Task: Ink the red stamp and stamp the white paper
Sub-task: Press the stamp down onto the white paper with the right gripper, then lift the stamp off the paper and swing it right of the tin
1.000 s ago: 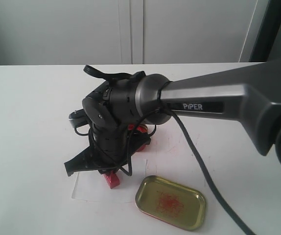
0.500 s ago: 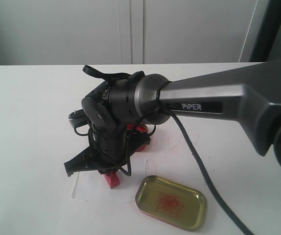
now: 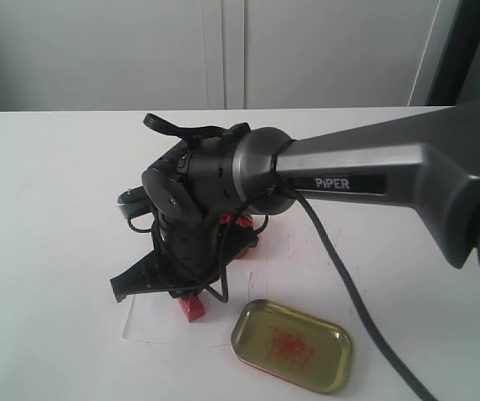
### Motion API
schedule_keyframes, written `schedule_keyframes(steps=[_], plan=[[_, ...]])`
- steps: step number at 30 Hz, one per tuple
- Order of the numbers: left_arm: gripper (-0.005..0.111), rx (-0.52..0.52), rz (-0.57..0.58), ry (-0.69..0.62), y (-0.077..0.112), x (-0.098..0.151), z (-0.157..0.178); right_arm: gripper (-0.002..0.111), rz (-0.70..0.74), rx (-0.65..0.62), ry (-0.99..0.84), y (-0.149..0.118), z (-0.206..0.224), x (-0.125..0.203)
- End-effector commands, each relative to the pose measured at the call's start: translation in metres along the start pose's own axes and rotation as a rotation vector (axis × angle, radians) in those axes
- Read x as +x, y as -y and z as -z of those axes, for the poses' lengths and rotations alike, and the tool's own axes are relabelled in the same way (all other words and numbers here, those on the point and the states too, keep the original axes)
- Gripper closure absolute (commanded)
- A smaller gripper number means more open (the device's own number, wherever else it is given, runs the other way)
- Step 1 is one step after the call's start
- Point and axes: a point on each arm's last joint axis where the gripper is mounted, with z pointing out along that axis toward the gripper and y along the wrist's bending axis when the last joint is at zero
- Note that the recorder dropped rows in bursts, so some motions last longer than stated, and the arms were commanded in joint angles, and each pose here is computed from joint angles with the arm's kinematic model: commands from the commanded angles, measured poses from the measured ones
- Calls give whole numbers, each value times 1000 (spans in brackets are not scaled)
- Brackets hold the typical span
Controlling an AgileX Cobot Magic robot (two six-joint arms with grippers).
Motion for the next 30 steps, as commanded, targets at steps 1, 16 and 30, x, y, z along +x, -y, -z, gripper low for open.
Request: schedule_keyframes(steps=[1, 16, 30], plan=[[107, -2, 1, 3, 0, 1, 0, 108, 0, 24, -46, 3, -1, 8], [107, -2, 1, 3, 0, 1, 0, 108, 12, 26, 9, 7, 29, 4], [107, -2, 1, 3, 0, 1, 0, 108, 20, 28, 49, 9, 44, 2]])
